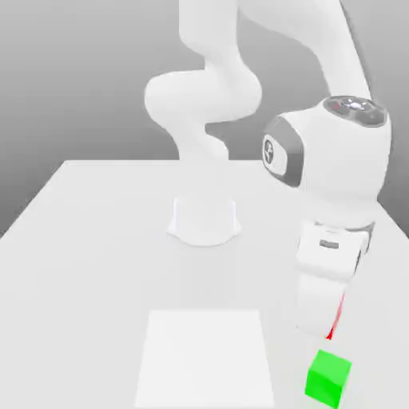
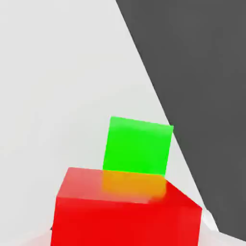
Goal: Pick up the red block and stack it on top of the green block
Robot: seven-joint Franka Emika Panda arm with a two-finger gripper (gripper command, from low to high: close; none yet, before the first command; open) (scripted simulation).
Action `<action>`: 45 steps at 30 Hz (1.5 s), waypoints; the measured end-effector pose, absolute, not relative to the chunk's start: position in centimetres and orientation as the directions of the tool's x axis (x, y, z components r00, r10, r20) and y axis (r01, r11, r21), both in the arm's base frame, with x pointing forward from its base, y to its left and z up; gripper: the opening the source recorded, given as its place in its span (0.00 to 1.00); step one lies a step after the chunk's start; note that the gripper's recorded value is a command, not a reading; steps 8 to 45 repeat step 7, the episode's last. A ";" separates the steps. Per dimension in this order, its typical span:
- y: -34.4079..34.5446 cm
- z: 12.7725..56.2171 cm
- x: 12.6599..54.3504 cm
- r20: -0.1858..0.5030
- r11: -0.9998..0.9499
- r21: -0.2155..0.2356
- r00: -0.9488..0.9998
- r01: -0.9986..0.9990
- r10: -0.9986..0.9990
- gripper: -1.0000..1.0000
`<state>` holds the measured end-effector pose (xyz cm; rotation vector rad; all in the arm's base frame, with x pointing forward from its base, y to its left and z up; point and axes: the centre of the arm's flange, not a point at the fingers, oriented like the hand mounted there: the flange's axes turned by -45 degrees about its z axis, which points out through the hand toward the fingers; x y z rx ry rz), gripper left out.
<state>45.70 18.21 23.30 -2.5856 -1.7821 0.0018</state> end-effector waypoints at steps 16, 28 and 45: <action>18.5 18.6 45.9 -0.001 -0.349 -0.001 0.349 0.937 0.937 1.00; 18.5 18.6 45.9 -0.001 -0.349 -0.001 0.349 0.937 0.937 1.00; 18.5 18.6 45.9 -0.001 -0.349 -0.001 0.349 0.937 0.937 1.00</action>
